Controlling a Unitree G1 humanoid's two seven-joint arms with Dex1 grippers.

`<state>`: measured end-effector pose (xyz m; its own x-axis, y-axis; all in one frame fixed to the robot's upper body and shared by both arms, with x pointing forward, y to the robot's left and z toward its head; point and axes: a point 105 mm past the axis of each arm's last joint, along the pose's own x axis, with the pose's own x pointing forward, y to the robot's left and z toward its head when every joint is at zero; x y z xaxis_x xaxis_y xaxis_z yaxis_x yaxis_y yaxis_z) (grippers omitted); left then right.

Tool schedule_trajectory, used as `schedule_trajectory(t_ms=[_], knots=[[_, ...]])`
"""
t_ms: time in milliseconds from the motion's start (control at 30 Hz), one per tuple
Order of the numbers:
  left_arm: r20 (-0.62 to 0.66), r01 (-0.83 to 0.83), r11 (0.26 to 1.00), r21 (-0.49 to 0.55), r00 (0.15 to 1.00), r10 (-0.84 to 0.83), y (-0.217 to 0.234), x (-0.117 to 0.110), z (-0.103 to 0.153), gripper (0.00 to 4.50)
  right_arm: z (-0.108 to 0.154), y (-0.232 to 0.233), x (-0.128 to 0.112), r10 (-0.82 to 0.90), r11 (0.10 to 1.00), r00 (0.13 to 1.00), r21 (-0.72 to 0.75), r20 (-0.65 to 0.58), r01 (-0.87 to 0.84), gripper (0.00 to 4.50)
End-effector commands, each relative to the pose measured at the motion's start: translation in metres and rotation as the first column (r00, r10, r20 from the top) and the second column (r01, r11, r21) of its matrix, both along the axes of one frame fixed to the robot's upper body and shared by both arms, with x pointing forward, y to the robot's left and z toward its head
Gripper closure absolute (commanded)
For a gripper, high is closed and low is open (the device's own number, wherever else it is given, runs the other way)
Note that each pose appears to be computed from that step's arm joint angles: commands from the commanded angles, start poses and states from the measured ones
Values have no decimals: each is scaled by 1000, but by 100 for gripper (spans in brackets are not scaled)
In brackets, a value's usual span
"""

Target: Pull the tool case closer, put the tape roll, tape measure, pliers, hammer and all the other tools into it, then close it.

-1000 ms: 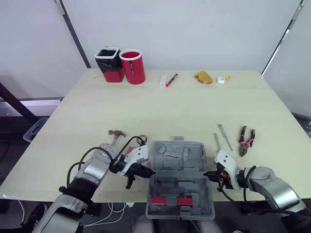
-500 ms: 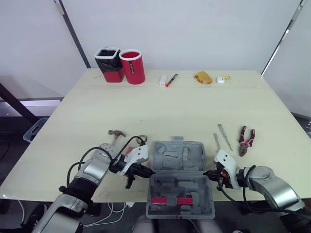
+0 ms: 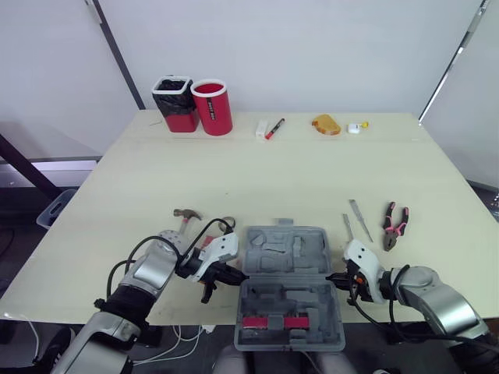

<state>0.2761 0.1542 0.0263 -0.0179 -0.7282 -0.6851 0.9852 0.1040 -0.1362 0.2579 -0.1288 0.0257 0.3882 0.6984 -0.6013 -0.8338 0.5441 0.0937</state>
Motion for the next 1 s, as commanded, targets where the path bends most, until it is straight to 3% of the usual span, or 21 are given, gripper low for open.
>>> schedule_trajectory(t_ms=[33, 1000], knots=[[-101, 6, 998, 69, 995, 1, 10, -18, -23, 444, 4, 5, -1, 25, 1000, 1000, 9, 17, -25, 450], [-30, -69, 992, 105, 997, 72, 27, -5, -3, 444, 11, -21, 3, -56, 998, 998, -6, 40, 57, 450]])
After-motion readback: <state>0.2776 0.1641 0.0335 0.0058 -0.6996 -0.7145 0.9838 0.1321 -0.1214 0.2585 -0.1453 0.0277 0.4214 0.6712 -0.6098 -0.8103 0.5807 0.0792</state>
